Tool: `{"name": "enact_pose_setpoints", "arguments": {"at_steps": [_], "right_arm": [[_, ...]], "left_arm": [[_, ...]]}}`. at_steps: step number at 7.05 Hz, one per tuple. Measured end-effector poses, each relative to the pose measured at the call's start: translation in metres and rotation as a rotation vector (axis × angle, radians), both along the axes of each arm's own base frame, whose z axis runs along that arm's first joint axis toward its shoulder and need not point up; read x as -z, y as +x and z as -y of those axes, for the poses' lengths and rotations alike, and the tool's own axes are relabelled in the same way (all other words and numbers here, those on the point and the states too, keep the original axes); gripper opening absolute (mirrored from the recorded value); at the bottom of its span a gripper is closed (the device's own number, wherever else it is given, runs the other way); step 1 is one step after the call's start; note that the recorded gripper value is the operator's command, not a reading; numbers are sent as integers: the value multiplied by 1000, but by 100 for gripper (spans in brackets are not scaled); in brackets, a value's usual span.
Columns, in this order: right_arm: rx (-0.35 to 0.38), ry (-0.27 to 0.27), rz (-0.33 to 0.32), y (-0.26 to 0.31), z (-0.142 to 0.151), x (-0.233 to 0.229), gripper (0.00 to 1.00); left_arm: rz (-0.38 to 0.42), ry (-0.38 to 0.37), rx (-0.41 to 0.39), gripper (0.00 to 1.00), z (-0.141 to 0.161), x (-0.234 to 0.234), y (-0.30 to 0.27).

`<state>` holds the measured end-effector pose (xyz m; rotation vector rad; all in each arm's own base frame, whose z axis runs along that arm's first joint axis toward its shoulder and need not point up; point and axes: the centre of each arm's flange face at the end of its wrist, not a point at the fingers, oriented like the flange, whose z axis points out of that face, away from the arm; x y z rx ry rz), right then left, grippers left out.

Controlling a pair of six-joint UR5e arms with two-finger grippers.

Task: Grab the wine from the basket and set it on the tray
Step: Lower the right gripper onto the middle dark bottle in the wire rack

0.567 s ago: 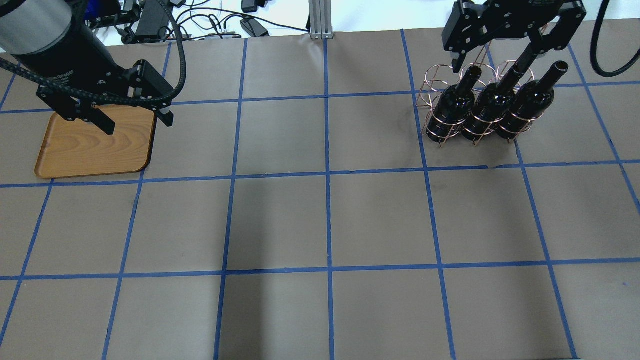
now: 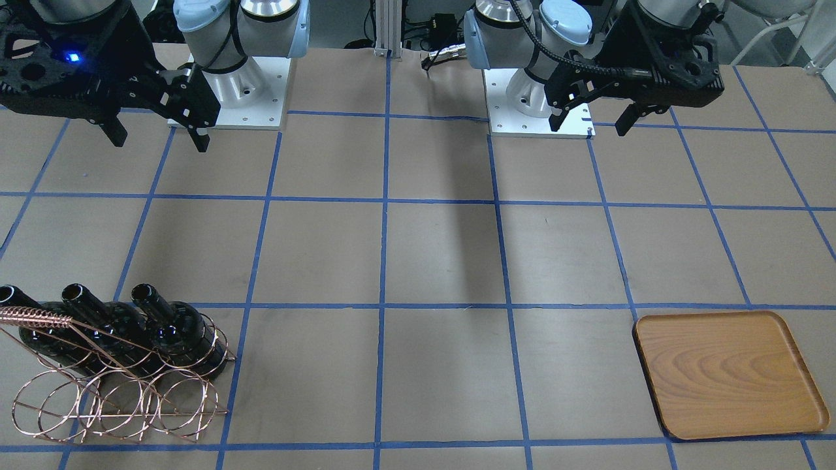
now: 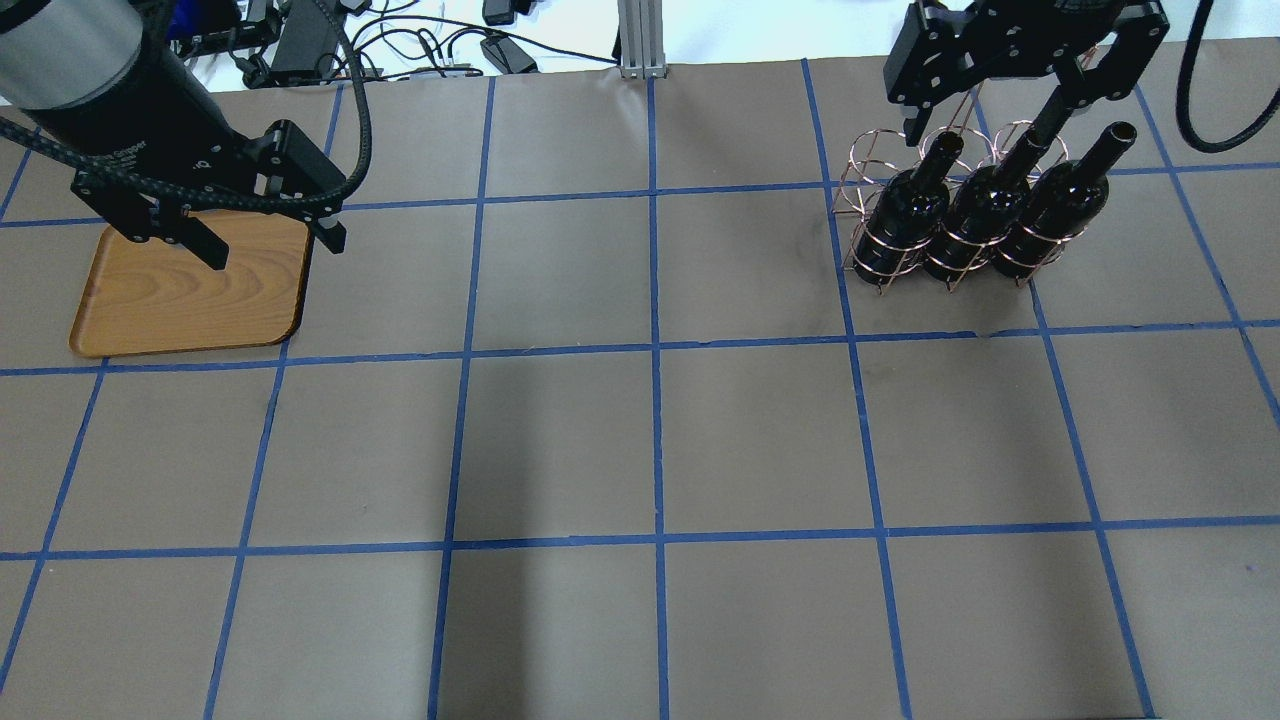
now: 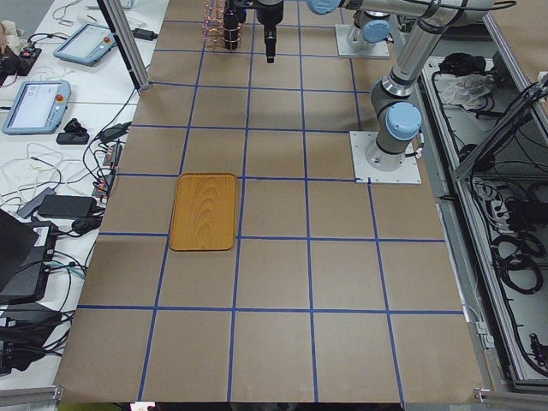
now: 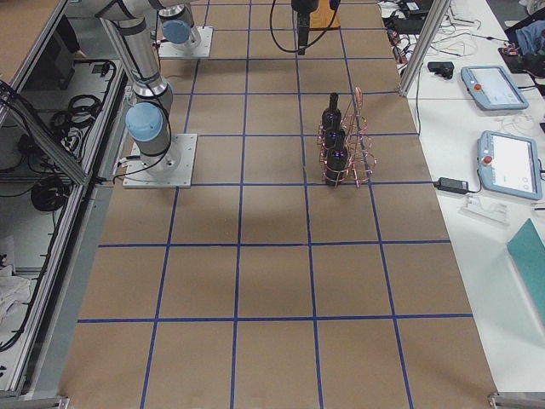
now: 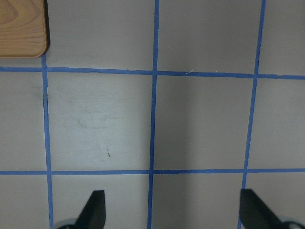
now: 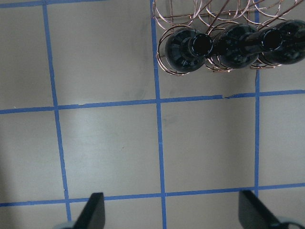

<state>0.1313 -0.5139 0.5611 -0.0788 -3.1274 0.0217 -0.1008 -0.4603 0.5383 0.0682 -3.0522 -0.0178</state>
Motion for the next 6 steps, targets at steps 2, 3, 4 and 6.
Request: {"name": "enact_pose_setpoints", "arguments": {"at_steps": [2, 3, 4, 6], "right_arm": [[-18, 10, -10, -15, 19, 14, 100], [-33, 16, -12, -45, 40, 28, 100], [-55, 22, -9, -87, 64, 47, 100], [-81, 16, -16, -136, 105, 89, 100]], "left_arm": [[0, 2, 0, 100, 0, 0, 0], [0, 1, 0, 100, 0, 0, 0], [0, 1, 0, 100, 0, 0, 0], [0, 1, 0, 100, 0, 0, 0]]}}
